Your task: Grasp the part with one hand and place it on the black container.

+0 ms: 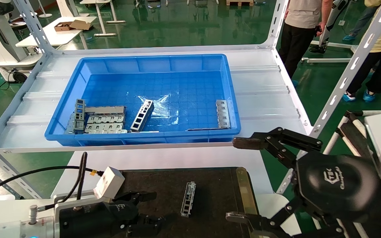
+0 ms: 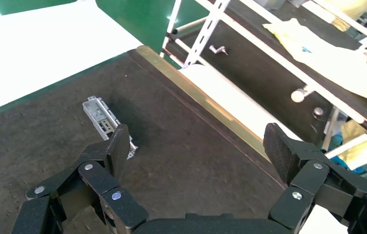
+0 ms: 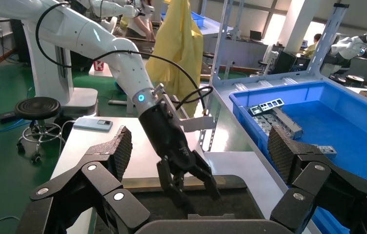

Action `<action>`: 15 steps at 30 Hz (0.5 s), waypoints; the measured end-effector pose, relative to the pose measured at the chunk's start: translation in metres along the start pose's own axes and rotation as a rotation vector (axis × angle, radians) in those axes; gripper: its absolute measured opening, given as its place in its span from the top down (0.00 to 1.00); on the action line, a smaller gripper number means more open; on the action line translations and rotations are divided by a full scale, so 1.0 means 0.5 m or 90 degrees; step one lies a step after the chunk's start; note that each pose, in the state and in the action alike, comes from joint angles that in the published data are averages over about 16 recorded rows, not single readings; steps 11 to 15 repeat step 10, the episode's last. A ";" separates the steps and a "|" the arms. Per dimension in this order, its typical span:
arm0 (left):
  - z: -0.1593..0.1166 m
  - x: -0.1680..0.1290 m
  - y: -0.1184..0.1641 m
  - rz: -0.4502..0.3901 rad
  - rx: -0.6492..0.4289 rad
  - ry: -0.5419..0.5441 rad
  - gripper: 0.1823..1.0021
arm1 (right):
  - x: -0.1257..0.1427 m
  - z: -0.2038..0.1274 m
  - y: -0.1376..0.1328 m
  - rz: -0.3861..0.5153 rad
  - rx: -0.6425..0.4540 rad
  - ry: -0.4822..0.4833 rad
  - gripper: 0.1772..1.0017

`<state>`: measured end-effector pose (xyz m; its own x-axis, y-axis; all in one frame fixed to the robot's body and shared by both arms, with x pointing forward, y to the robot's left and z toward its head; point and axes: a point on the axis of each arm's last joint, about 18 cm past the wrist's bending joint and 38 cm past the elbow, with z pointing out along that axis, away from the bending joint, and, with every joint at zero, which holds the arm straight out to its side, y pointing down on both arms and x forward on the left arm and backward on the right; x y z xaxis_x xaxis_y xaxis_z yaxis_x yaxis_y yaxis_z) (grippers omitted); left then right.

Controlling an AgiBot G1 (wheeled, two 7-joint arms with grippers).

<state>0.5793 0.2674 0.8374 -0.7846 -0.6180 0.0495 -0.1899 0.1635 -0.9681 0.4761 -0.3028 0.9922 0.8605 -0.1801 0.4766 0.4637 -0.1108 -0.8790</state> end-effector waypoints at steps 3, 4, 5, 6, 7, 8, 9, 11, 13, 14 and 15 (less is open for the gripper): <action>-0.017 0.002 -0.004 0.013 -0.002 0.010 0.00 | 0.000 0.000 0.000 0.000 0.000 0.000 0.00; -0.020 0.002 -0.005 0.016 -0.002 0.011 0.00 | 0.000 0.000 0.000 0.000 0.000 0.000 0.00; -0.023 0.002 -0.005 0.018 -0.002 0.012 0.00 | 0.000 0.000 0.000 0.000 0.000 0.000 0.00; -0.026 0.002 -0.006 0.019 -0.002 0.013 0.00 | 0.000 0.000 0.000 0.000 0.000 0.000 0.00; -0.029 0.002 -0.006 0.021 -0.003 0.014 0.00 | 0.000 0.000 0.000 0.000 0.000 0.000 0.00; -0.031 0.002 -0.007 0.023 -0.003 0.015 0.00 | 0.000 0.000 0.000 0.000 0.000 0.000 0.00; -0.034 0.002 -0.007 0.025 -0.003 0.016 0.00 | 0.000 0.000 0.000 0.000 0.000 0.000 0.00; -0.037 0.002 -0.008 0.027 -0.004 0.016 0.00 | 0.000 0.000 0.000 0.000 0.000 0.000 0.00; -0.037 0.002 -0.008 0.027 -0.004 0.016 0.00 | 0.000 0.000 0.000 0.000 0.000 0.000 0.00; -0.037 0.002 -0.008 0.027 -0.004 0.016 0.00 | 0.000 0.000 0.000 0.000 0.000 0.000 0.00; -0.037 0.002 -0.008 0.027 -0.004 0.016 0.00 | 0.000 0.000 0.000 0.000 0.000 0.000 0.00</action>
